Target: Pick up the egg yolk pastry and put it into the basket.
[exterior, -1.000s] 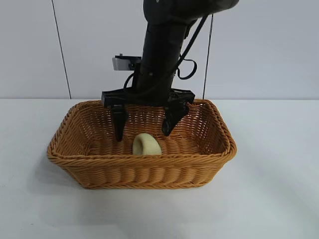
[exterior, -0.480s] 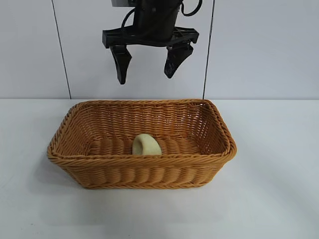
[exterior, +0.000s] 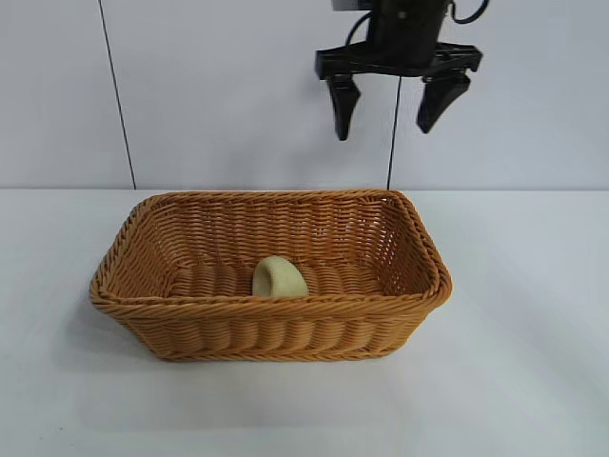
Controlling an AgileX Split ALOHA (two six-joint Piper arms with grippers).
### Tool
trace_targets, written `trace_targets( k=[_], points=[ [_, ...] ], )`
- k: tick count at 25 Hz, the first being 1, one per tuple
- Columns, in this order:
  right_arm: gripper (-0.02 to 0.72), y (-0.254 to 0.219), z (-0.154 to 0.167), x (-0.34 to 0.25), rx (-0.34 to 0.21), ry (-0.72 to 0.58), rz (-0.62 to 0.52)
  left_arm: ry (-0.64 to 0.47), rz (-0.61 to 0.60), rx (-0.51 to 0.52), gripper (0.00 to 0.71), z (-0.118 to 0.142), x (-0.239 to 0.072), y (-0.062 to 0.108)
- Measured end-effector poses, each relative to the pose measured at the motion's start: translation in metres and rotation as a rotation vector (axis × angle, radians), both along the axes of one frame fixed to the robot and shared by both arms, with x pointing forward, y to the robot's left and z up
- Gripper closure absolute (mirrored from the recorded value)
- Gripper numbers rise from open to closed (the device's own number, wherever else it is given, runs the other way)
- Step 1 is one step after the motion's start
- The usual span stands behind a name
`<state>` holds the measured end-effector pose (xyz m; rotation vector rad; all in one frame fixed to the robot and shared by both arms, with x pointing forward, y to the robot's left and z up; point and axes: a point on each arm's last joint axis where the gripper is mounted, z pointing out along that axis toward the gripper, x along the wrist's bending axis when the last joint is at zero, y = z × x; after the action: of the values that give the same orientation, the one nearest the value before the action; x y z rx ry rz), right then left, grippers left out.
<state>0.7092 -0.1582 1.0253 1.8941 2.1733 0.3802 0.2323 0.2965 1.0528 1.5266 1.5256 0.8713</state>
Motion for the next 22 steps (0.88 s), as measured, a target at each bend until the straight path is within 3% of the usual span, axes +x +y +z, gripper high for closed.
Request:
trace_targets(
  k=[10, 22],
  points=[
    [0.008, -0.096, 0.0, 0.019, -0.004, 0.001, -0.198, 0.0, 0.0, 0.0, 0.018, 0.0, 0.0, 0.0],
    [0.008, -0.109, -0.008, 0.006, -0.014, 0.062, -0.216, 0.0, 0.0, 0.0, 0.018, 0.0, 0.0, 0.0]
  ],
)
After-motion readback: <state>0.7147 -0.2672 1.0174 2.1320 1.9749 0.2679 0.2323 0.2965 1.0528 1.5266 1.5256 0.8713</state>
